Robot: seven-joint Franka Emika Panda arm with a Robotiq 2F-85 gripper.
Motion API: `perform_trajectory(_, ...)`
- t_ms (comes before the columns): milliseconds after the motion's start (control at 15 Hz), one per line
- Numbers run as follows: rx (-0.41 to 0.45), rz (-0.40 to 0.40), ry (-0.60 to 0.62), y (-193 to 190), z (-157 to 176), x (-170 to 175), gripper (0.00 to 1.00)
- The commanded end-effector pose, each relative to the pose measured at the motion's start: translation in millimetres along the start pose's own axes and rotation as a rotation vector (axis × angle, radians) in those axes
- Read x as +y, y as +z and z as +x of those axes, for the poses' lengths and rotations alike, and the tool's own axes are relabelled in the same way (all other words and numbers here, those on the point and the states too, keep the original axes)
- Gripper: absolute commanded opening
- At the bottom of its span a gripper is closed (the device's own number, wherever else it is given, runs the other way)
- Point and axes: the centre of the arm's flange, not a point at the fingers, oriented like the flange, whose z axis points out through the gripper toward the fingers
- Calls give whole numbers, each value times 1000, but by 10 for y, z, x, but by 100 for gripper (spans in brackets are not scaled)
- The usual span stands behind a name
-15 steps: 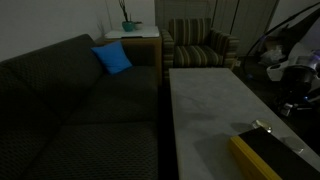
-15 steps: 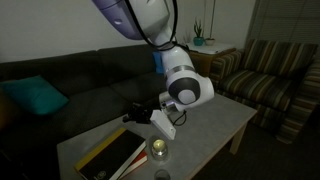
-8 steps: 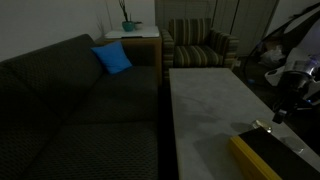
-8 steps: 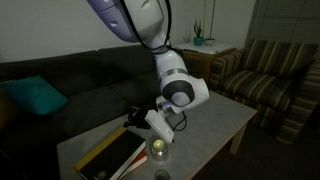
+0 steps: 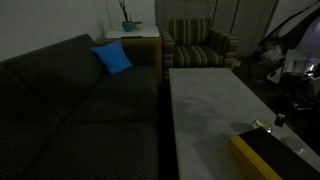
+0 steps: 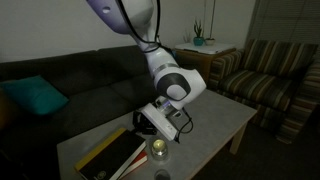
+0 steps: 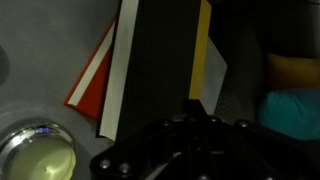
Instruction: Place the lid of the silver container on the table, open the black book, then close the container
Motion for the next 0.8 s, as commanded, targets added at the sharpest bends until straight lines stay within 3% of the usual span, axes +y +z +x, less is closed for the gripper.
perform_trajectory(0, -51, -72, 62, 43, -191, -75, 0)
perform_trajectory(333, -113, -172, 104, 183, -343, 47, 0)
perform_trajectory(733, -16, -277, 195, 311, -329, 173, 0)
